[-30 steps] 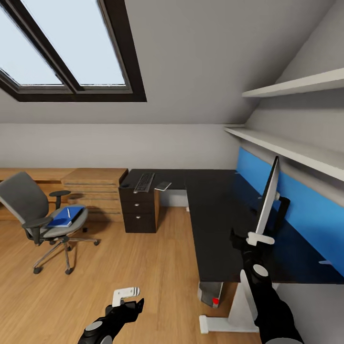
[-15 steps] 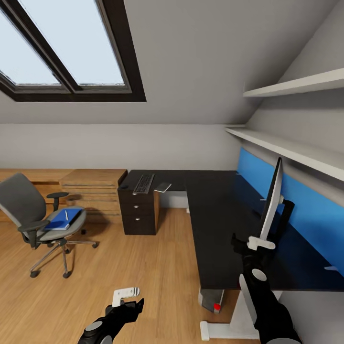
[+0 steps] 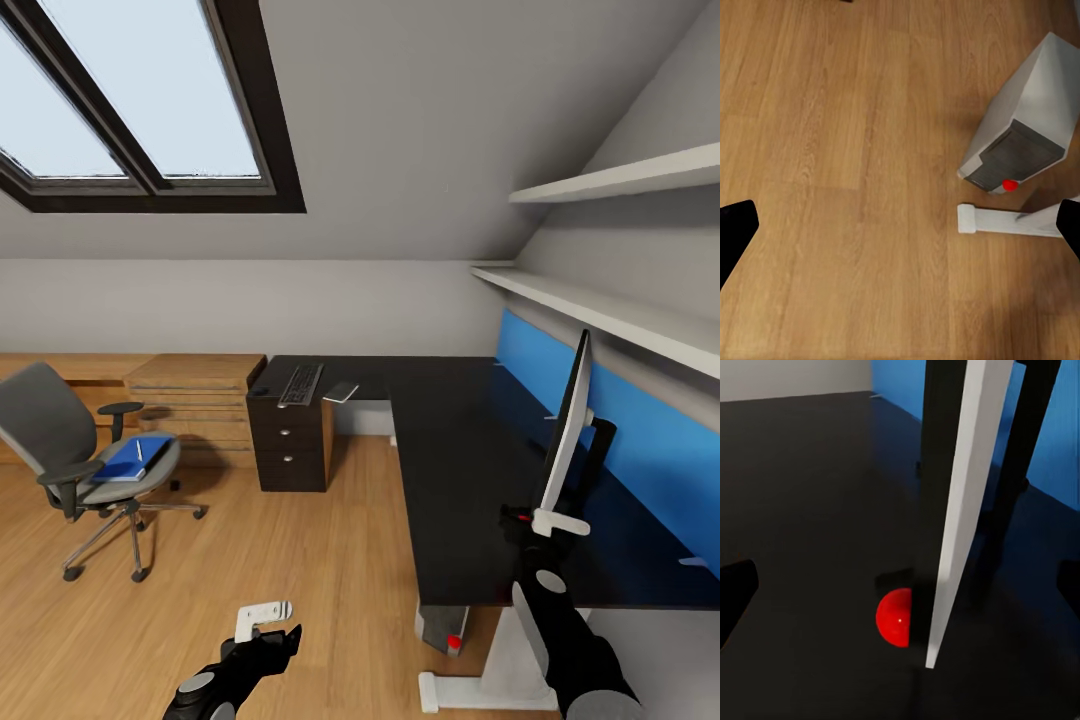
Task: In the bedroom, organize the workspace by keeping the computer under the desk, ensuring the monitor is on the desk, placing the keyboard on the desk next to the monitor, placing the mouse on the desk next to the keyboard, moving the folder from the swivel chair onto the desk next to the mouse, stacking the notebook on top of the folder with the pen on top of the notebook, and positioning the swivel chair next to the desk.
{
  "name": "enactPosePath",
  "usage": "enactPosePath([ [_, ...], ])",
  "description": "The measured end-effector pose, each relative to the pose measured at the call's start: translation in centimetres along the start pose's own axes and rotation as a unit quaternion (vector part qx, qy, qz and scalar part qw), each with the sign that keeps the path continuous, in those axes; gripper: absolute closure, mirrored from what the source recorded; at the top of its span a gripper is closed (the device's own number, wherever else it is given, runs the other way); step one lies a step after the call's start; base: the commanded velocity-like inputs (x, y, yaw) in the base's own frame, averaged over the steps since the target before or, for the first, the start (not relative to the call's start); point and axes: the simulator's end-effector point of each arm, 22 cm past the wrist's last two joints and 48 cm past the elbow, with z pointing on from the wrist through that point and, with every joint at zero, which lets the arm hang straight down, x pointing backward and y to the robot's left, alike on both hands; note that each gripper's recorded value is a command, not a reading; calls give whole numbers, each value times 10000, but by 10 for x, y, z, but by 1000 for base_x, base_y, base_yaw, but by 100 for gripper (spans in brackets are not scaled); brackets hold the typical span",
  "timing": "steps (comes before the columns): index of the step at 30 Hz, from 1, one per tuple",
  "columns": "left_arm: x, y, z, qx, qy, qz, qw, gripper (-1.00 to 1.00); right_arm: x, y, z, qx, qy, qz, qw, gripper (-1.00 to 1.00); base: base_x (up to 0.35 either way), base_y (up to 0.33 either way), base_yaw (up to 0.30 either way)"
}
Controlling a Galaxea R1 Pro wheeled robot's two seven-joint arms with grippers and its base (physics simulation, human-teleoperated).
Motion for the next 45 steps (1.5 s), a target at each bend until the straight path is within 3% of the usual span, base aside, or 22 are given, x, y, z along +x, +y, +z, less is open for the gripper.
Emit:
enactPosePath([
  [12,0,0,0,3,-1,0,10000,-100,-8,-9,6,61,-101,20,9999,-100,0,0,0],
  [20,0,0,0,0,-3,7,10000,-100,-25,-14,6,155,-439,125,9988,-100,0,0,0],
  [23,1,-1,0,2,13,-5,10000,-100,-39,-26,5,397,-709,230,9964,-100,40,0,0],
  [28,6,1,1,-22,61,-4,10000,-100,-49,-30,3,482,-933,312,9940,-100,185,0,0],
  [45,11,2,3,-46,116,-7,9999,-100,-52,-36,4,554,-993,300,9931,-100,106,0,0],
])
